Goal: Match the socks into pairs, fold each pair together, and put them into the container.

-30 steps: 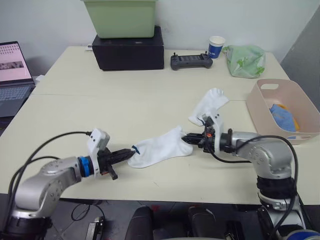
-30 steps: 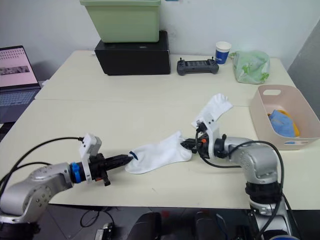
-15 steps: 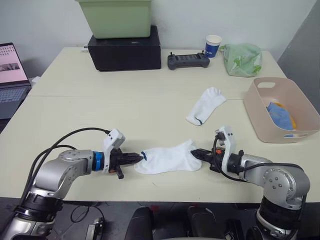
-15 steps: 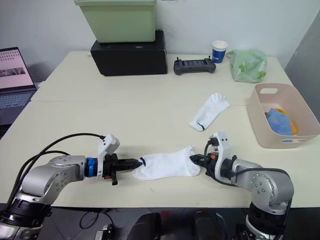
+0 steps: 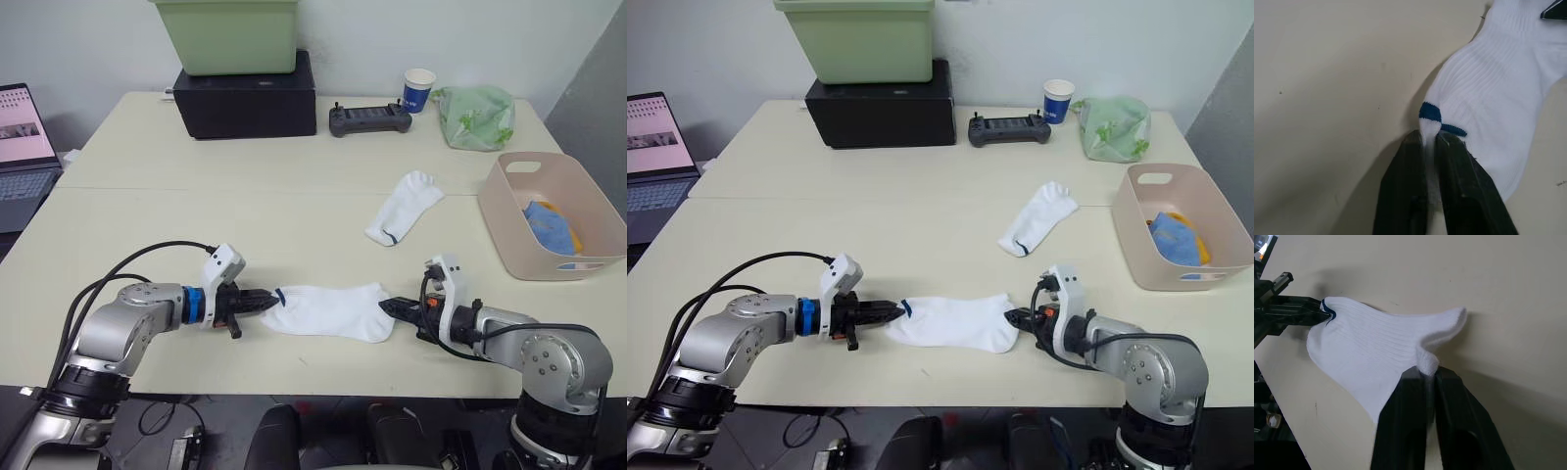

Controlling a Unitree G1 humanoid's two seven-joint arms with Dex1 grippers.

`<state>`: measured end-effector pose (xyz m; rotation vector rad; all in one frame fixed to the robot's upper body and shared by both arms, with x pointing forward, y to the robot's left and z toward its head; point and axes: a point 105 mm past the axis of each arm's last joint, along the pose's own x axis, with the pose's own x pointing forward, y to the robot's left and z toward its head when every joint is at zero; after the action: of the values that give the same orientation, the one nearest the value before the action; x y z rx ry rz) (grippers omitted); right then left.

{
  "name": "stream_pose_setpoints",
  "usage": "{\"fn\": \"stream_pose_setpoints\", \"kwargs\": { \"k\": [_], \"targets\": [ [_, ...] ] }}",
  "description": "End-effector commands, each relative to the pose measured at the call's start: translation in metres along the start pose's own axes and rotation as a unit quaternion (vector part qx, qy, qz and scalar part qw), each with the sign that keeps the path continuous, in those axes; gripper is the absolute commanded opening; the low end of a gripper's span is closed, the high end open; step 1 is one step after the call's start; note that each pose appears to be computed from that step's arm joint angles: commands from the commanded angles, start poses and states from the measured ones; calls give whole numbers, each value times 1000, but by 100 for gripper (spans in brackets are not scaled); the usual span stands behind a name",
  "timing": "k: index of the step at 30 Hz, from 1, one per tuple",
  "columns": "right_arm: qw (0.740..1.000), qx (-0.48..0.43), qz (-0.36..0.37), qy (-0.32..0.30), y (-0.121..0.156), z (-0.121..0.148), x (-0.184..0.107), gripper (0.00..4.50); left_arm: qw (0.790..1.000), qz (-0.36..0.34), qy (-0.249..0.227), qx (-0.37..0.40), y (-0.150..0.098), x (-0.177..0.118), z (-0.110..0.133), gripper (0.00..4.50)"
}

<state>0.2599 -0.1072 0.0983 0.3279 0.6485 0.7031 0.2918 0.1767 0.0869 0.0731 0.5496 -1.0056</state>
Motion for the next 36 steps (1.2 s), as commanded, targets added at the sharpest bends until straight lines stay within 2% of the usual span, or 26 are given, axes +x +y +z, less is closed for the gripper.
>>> {"fn": "stream_pose_setpoints", "kwargs": {
  "k": [1, 4, 5, 7, 11, 14, 17, 20, 22, 23, 27, 29, 32, 35, 36],
  "targets": [
    [1000, -15, -12, -18, -3, 6, -7, 173, 1000, 19, -13, 18, 5, -6, 5, 154],
    [997, -68, -41, -20, -17, 14, -20, 280, 997, 44, -29, 51, 12, -19, 7, 248],
    [994, -102, -36, -18, -18, 18, -26, 313, 993, 66, -54, 83, 17, -24, 15, 278],
    [982, -186, -19, -26, -15, 29, -35, 383, 988, 86, -96, 89, 22, -33, 28, 337],
    [936, -333, 96, -63, 21, 49, -30, 383, 980, 7, -105, 170, -11, -30, 37, 337],
    [900, -402, 147, -85, 39, 51, -13, 314, 974, -10, -130, 184, -21, -13, 47, 269],
    [875, -449, 159, -86, 39, 45, 9, 209, 970, -23, -104, 220, -29, 9, 39, 172],
    [852, -489, 178, -57, 33, 28, 25, 95, 967, -23, -87, 240, -29, 23, 30, 69],
    [853, -488, 181, -46, 26, 19, 35, 21, 967, -14, -77, 242, -23, 30, 22, 1],
    [851, -492, 179, -40, 22, 16, 39, 3, 968, -9, -75, 238, -19, 33, 19, 0],
    [851, -500, 161, -21, -2, 6, 43, 3, 970, 2, -56, 236, -7, 36, 3, 0],
    [870, -469, 151, -15, -15, 5, 36, 3, 973, 12, -54, 222, -1, 31, -2, 0],
    [873, -465, 146, -18, -21, 6, 28, 3, 975, 14, -57, 213, 0, 26, -4, 0],
    [874, -462, 139, -51, -21, 19, 8, 3, 974, 15, -92, 206, -3, 8, 11, 0],
    [873, -459, 151, -65, -14, 24, 3, 3, 973, 10, -97, 211, -5, 5, 15, 0]
  ]
}}
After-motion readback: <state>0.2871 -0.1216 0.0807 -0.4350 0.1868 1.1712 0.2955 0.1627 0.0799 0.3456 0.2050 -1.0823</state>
